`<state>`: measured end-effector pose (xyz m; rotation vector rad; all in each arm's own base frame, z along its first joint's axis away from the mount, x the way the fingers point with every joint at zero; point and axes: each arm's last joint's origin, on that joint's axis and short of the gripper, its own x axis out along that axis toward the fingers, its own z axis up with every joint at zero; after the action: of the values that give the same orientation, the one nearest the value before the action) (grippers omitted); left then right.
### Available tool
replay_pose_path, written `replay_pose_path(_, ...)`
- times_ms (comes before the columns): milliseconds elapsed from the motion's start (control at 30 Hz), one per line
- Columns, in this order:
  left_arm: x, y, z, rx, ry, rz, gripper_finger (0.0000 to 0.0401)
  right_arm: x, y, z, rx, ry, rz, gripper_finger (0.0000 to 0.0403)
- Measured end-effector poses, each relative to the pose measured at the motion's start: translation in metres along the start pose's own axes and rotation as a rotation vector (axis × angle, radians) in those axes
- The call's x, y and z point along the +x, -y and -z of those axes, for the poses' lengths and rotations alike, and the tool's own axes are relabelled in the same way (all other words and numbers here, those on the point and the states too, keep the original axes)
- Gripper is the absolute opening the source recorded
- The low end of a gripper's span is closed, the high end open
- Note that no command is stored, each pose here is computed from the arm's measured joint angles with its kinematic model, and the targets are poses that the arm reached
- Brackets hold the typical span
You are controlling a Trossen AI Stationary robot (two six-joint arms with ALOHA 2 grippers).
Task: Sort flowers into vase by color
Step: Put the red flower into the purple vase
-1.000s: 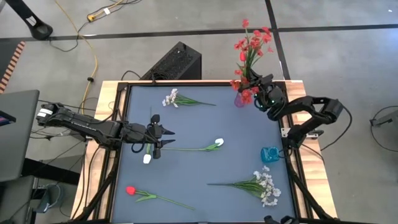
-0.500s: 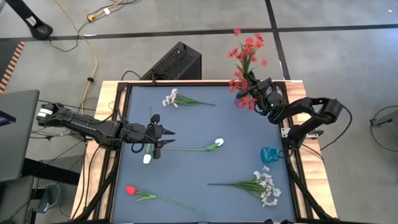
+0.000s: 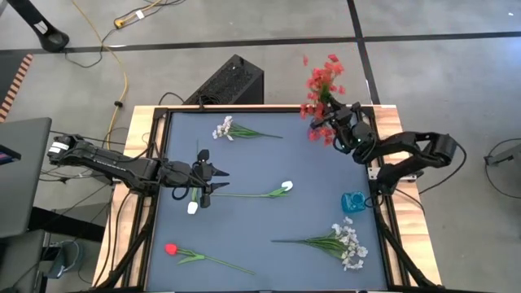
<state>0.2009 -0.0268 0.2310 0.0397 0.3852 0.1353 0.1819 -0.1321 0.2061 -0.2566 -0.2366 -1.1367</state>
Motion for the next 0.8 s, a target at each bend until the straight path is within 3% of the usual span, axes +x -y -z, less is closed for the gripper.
replay_pose_path(533,0.0,0.0,0.0,0.008,0.002,0.0,0.0125,-0.018,0.021,-0.017,-0.088,-0.262,-0.037,0.0127)
replay_pose_path(800,0.0,0.0,-0.003,0.001,0.025,0.001,0.0125,-0.029,0.03,-0.03,-0.089,-0.319,-0.052,0.0127)
